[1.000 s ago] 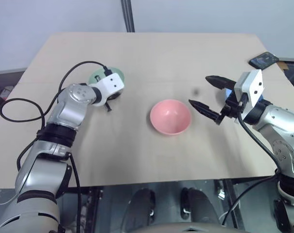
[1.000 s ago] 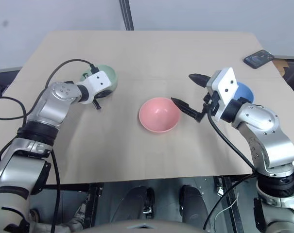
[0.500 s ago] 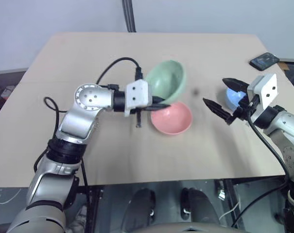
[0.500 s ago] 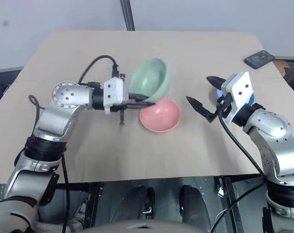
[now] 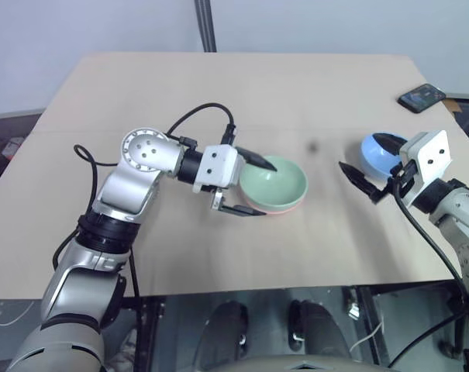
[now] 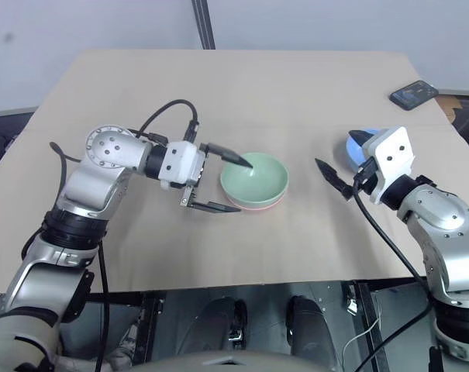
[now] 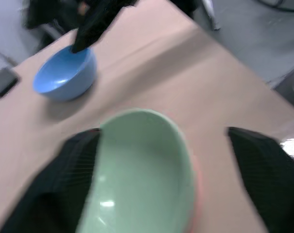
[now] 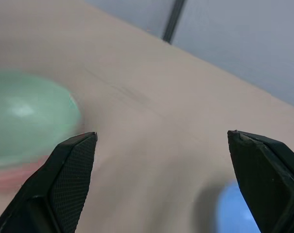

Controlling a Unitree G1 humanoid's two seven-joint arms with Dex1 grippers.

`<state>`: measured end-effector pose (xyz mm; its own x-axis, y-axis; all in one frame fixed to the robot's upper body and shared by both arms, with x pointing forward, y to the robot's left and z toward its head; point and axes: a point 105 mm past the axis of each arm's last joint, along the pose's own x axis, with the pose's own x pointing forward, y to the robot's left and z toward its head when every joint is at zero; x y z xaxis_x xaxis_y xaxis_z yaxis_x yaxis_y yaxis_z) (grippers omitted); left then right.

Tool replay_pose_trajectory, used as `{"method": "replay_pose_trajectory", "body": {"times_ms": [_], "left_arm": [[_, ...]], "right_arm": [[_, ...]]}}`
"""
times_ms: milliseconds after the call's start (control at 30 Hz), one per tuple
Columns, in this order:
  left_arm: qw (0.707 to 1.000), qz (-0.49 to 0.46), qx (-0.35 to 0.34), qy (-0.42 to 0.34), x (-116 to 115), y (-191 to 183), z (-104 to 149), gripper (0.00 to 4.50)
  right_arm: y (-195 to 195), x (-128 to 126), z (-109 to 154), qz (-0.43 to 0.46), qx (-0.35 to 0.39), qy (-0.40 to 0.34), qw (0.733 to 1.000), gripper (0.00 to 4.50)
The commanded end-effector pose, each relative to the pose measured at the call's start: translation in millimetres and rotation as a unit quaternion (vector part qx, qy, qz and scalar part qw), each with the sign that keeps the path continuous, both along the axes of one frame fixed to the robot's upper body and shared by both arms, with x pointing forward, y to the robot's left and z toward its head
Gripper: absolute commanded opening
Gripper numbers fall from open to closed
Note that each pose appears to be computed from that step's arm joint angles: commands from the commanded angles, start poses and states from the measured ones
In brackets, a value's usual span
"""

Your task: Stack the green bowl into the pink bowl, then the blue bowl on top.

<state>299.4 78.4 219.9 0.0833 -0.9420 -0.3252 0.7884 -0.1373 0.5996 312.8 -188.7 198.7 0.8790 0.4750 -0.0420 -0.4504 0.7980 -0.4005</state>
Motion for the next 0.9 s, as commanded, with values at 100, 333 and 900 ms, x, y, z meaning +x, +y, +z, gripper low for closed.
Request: {"method": "replay_pose_trajectory", "body": {"times_ms": [100,333,900], "left_arm": [[0.982,0.081,-0.165,0.037,2,19,36,4.44],[0.962,0.147,-0.186,0.139,-22,64,2,4.50],[0.930,0.224,-0.237,0.167,-38,101,-27,4.50]], "right_arm": [[-24,28,-10,-0.052,-0.046,0.022,0.997,4.50],[-35,57,-46,-0.049,-0.079,0.100,0.991,3.96],[32,38,11,0.154,-0.081,0.002,0.985,0.08]]}}
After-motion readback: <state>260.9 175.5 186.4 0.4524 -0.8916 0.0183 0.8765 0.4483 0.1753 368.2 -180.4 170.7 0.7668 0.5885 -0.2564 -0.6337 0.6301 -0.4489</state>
